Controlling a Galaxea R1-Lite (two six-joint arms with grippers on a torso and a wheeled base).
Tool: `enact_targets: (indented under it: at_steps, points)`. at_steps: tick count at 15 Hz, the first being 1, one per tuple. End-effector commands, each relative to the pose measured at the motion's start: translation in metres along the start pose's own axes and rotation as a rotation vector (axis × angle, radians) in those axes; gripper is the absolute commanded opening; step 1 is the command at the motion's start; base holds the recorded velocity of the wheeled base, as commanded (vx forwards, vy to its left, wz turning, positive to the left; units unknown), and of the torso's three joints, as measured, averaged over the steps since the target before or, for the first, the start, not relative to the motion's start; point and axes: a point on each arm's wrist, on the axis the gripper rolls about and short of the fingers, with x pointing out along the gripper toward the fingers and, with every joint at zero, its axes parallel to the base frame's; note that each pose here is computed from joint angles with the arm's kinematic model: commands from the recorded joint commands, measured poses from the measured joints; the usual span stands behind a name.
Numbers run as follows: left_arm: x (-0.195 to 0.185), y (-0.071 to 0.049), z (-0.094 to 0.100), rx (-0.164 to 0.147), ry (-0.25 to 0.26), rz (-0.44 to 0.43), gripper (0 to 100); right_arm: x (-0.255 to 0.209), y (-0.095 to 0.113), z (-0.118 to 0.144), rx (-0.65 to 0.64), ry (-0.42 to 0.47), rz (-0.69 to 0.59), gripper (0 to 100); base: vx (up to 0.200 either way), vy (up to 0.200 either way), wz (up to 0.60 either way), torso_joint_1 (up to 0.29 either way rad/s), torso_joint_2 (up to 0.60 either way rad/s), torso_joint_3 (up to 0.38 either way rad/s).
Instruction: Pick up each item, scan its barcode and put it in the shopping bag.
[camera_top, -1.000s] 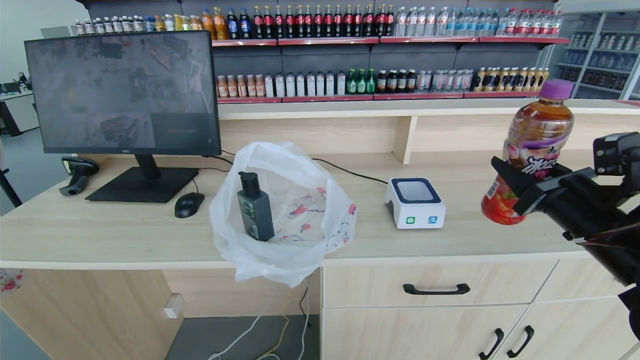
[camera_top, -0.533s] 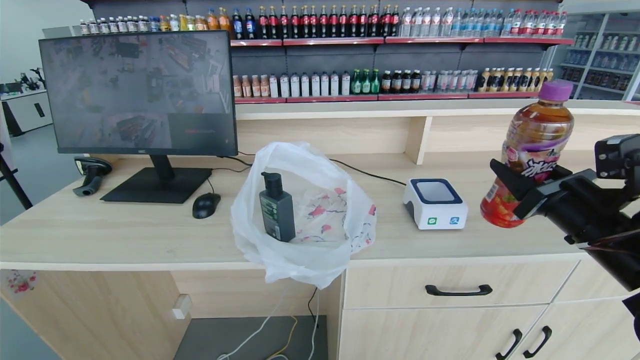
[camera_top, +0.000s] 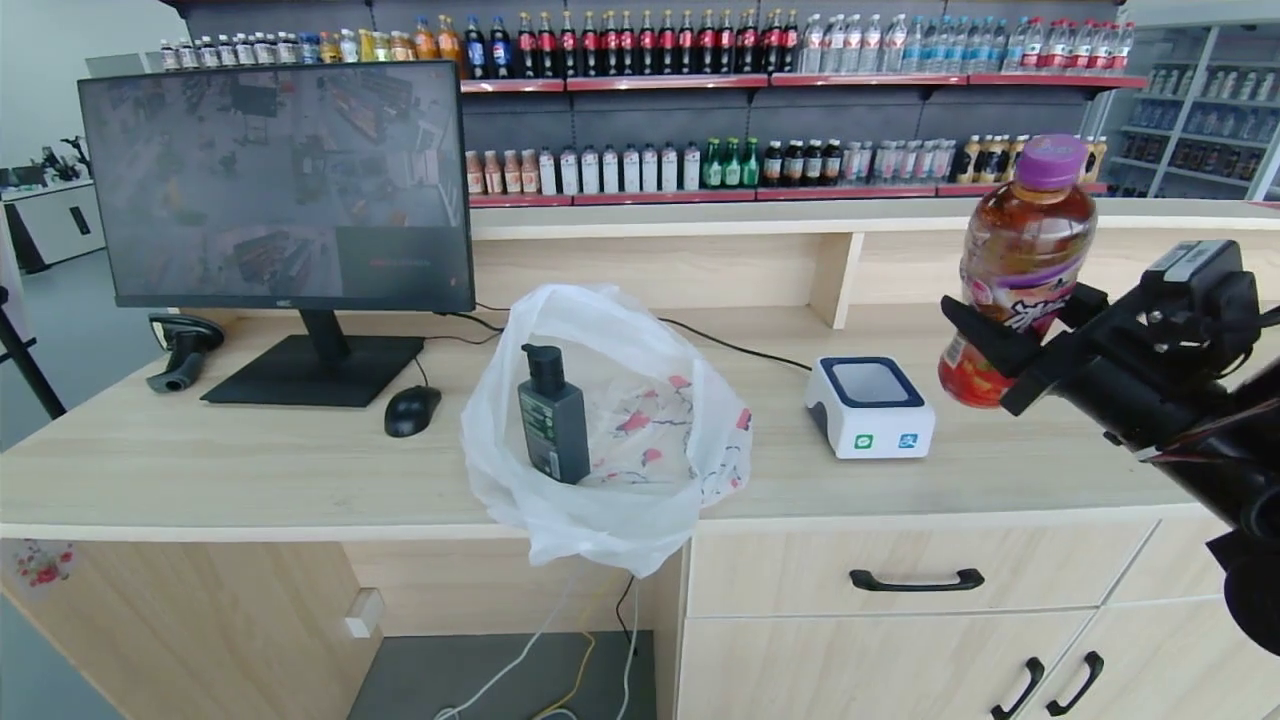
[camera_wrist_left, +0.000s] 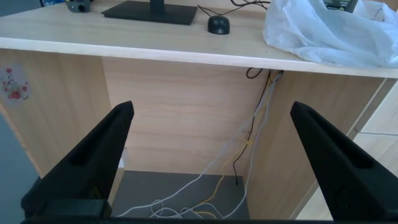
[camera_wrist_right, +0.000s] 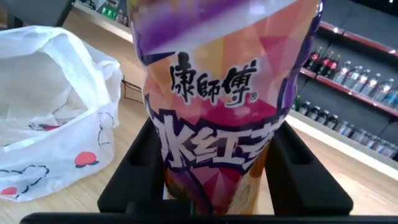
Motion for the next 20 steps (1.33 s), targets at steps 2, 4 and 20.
enact_targets:
  at_steps: [2,4,20]
  points:
    - [0.0,0.0,0.001,-0.002,-0.008,0.0,100,0.029,0.001,-0.014,-0.122,-0.036,0.03,0,0.0,0.0,0.0,0.0,0.0,0.0]
    - [0.0,0.0,0.001,-0.002,-0.008,0.0,100,0.033,0.003,-0.023,-0.188,-0.038,0.067,0,0.0,0.0,0.0,0.0,0.0,0.0]
    - [0.0,0.0,0.001,0.018,-0.013,0.002,100,0.055,-0.012,-0.072,-0.51,-0.172,0.296,0,0.0,0.0,0.0,0.0,0.0,0.0]
